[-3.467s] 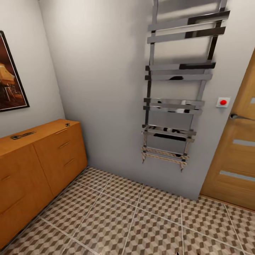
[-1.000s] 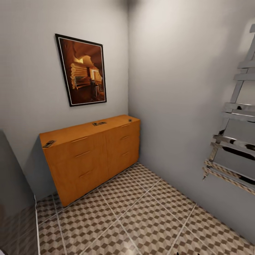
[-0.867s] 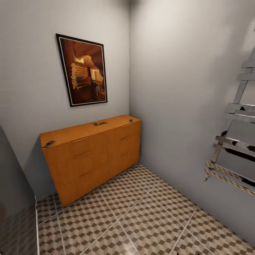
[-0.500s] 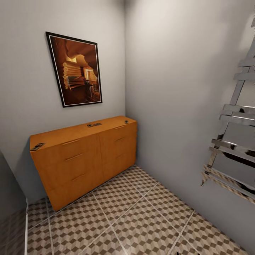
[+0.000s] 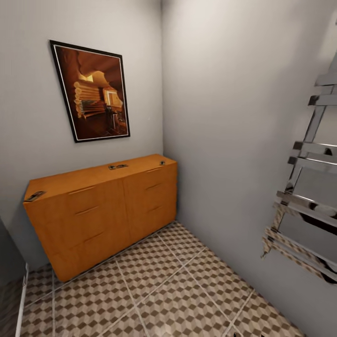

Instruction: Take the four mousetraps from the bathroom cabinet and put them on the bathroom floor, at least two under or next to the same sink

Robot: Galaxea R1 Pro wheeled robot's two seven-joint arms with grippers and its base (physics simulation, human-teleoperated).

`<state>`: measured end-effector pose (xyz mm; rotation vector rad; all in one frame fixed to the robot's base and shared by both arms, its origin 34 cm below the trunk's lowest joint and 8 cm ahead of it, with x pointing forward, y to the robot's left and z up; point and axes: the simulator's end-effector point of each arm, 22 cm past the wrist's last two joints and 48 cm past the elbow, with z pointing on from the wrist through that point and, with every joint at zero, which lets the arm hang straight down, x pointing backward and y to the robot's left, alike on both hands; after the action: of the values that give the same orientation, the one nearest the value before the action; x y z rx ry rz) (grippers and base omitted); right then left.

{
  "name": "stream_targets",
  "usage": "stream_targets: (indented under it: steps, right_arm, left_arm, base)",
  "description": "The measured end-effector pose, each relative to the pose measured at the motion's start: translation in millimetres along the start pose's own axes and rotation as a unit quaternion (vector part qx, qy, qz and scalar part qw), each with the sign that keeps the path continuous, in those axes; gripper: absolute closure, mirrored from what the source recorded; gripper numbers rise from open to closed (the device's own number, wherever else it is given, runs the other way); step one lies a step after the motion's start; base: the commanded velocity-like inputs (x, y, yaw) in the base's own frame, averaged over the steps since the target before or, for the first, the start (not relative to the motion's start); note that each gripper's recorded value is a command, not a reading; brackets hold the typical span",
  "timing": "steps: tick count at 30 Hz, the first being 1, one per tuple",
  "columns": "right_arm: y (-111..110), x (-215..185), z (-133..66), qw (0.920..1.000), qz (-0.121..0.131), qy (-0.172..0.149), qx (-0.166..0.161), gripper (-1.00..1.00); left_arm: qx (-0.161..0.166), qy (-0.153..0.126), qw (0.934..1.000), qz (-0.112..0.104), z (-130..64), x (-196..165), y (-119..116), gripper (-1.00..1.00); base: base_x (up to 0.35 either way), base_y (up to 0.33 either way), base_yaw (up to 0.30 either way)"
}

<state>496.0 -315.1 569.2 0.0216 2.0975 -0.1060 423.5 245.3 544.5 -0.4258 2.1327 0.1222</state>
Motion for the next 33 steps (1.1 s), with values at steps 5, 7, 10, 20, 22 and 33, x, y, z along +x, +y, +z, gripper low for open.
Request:
stream_targets:
  steps: [5, 7, 10, 20, 22, 33]
  right_arm:
    - [0.0, 0.0, 0.0, 1.0000, 0.000, 0.000, 0.000, -1.00]
    - [0.0, 0.1, 0.1, 1.0000, 0.000, 0.000, 0.000, -1.00]
    - [-0.1, 0.2, 0.1, 1.0000, 0.000, 0.000, 0.000, -1.00]
    - [0.0, 0.3, 0.1, 1.0000, 0.000, 0.000, 0.000, -1.00]
    - [-0.1, -2.7, -1.5, 1.0000, 0.000, 0.000, 0.000, -1.00]
    - [-1.3, -18.5, -10.2, 1.0000, 0.000, 0.001, 0.000, -1.00]
  left_arm:
    - [0.000, 0.000, 1.0000, 0.000, 0.0, 0.0, 0.0, -1.00]
    - [0.000, 0.000, 1.0000, 0.000, -0.1, 0.1, -0.5, -1.00]
    - [0.000, 0.000, 1.0000, -0.001, -0.3, 0.2, -1.4, -1.00]
    - [0.002, 0.000, 1.0000, -0.004, -1.1, 0.6, -5.1, -1.00]
    - [0.003, 0.000, 1.0000, -0.004, -3.1, -2.0, -6.5, -1.00]
    - [0.000, -0.001, 1.0000, -0.002, -12.0, -18.2, -4.0, -1.00]
  base:
    - [0.158, -0.242, 0.240]
    - [0.091, -0.127, 0.248]
    - [0.046, -0.065, 0.251]
    - [0.008, -0.012, 0.165]
    - [0.001, -0.001, 0.026]
    - [0.000, 0.000, 0.004]
